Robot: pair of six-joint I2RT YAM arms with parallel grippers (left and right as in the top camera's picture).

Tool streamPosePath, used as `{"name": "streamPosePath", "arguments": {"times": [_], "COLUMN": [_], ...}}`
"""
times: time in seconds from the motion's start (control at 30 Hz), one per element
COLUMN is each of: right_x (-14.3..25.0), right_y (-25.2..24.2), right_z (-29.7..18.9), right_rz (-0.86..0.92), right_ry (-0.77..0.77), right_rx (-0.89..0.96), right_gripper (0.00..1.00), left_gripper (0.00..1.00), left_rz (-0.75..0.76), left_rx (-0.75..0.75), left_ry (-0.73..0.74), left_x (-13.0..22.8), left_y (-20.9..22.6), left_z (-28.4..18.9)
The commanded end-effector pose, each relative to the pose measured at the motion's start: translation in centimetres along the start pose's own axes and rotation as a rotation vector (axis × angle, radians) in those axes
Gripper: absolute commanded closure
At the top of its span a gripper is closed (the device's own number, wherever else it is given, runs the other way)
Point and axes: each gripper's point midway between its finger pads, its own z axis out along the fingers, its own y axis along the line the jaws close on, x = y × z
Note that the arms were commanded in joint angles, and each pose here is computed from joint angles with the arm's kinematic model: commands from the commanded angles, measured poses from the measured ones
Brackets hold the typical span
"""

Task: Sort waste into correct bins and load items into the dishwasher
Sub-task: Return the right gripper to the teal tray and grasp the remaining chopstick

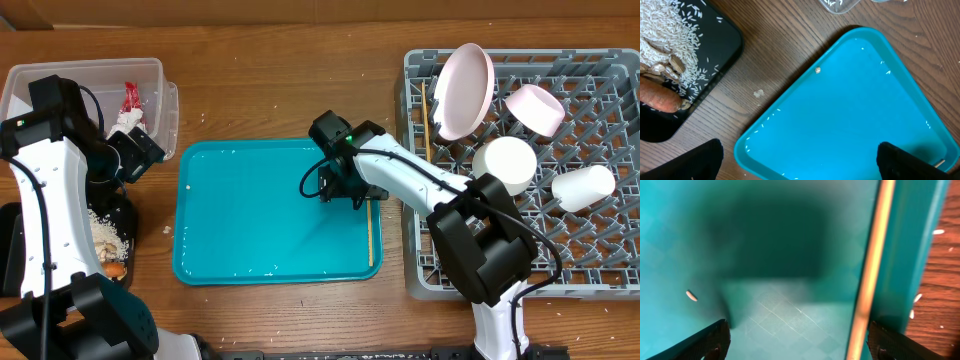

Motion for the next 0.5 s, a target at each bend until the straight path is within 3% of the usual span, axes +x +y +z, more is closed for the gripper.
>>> {"name": "streamPosePath", "arguments": {"times": [0.0, 0.07, 0.13, 0.47], "right_x": [0.62, 0.71, 0.74, 0.82], "right_y": [-0.24, -0.21, -0.15, -0.15], "right_z": [0.59, 0.62, 0.62, 0.52], "right_rz": [0.011, 0.011, 0.010, 0.057], "right_ry": [0.021, 0.025, 0.024, 0.028], "right_rx": [-0.004, -0.007, -0.006, -0.004], "right_gripper": [0.10, 0.12, 0.21, 0.93], "left_gripper": [0.00, 0.00, 0.00, 0.00], "left_rz": [-0.009, -0.008, -0.008, -0.008], "left_rx": [0.005, 0.005, 0.005, 0.005], "left_ry": [-0.001, -0.002, -0.001, -0.001], "left_x": [-0.12, -0.12, -0.12, -0.12], "left_y": [-0.18, -0.19, -0.18, -0.18], "left_z": [-0.11, -0.11, -0.11, -0.11]}}
